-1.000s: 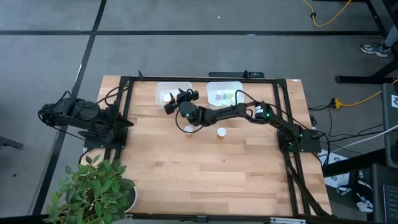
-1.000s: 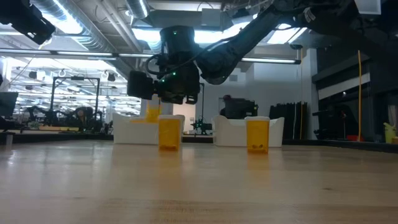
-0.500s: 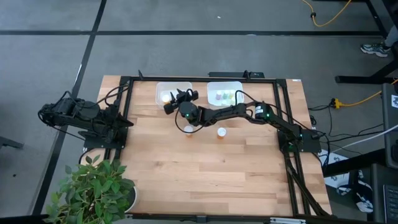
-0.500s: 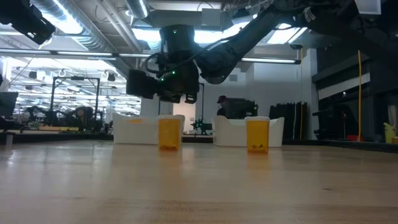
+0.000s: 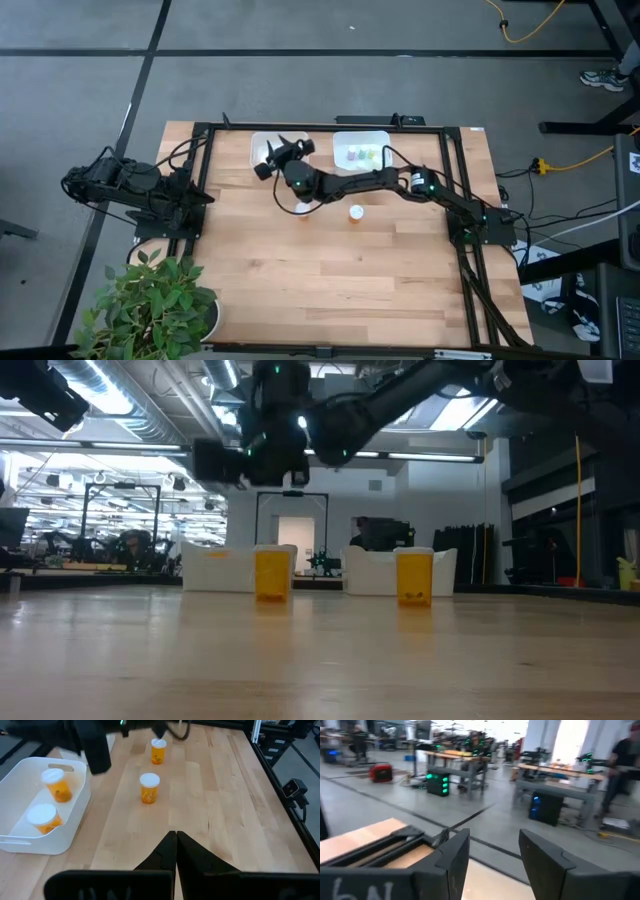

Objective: Pick and place medicine bottles into bin by pill shape (circle, oval)
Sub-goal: Put the orange pill bottle into the left white bin

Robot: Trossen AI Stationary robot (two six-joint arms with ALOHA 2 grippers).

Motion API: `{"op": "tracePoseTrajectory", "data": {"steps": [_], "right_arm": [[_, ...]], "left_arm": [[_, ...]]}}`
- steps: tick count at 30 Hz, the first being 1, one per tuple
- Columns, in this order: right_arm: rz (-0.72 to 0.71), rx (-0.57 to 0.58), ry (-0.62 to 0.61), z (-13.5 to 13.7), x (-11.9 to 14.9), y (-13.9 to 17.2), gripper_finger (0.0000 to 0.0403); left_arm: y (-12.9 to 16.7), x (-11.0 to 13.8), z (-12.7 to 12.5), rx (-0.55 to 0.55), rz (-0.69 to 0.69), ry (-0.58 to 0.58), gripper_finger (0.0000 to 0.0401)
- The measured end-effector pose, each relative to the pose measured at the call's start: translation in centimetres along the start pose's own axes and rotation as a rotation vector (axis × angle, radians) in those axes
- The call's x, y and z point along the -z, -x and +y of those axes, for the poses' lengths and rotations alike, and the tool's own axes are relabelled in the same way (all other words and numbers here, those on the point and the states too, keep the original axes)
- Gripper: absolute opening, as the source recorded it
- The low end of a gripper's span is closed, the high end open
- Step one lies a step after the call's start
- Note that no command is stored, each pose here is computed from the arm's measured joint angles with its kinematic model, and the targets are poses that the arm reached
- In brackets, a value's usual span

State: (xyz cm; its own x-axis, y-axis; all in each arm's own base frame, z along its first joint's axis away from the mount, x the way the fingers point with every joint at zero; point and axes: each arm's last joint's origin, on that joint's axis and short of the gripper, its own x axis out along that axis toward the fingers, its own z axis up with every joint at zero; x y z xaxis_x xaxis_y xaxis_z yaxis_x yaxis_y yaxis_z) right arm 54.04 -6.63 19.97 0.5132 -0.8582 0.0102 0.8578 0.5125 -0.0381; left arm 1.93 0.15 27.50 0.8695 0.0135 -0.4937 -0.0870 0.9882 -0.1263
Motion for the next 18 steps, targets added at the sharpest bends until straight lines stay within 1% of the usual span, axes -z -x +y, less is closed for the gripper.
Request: {"op": "tracePoseTrajectory", "data": {"steps": [3, 6, 9, 11, 13, 15, 16, 18], "right_arm": [[-0.003, 0.093, 0.032, 0.6, -2.1, 1.4, 0.0173], [0.025, 0.170, 0.120, 1.3, -5.3, 3.8, 0.0173], [0.070, 0.164, 0.190, 1.4, -8.7, 6.8, 0.0173], [0.111, 0.136, 0.167, 0.8, -10.7, 8.9, 0.0173], [0.181, 0.105, 0.095, -0.6, -12.2, 10.7, 0.0173], [0.330, 0.052, -0.003, -2.8, -12.8, 12.3, 0.0173], [0.445, 0.028, -0.069, -3.9, -12.9, 13.1, 0.0173], [0.749, 0.053, -0.144, -6.0, -11.8, 14.6, 0.0173]], "left_arm": [[0.0, 0.0, 0.0, 0.000, 0.000, 0.000, 0.0000], [0.0, 0.0, 0.0, 0.000, 0.000, 0.000, 0.0000], [0.0, 0.0, 0.0, 0.000, 0.000, 0.000, 0.0000], [0.0, 0.0, 0.0, 0.000, 0.000, 0.000, 0.0000], [0.0, 0.0, 0.0, 0.000, 0.000, 0.000, 0.0000], [0.0, 0.0, 0.0, 0.000, 0.000, 0.000, 0.0000], [0.0, 0.0, 0.0, 0.000, 0.000, 0.000, 0.0000], [0.0, 0.0, 0.0, 0.000, 0.000, 0.000, 0.0000]]}}
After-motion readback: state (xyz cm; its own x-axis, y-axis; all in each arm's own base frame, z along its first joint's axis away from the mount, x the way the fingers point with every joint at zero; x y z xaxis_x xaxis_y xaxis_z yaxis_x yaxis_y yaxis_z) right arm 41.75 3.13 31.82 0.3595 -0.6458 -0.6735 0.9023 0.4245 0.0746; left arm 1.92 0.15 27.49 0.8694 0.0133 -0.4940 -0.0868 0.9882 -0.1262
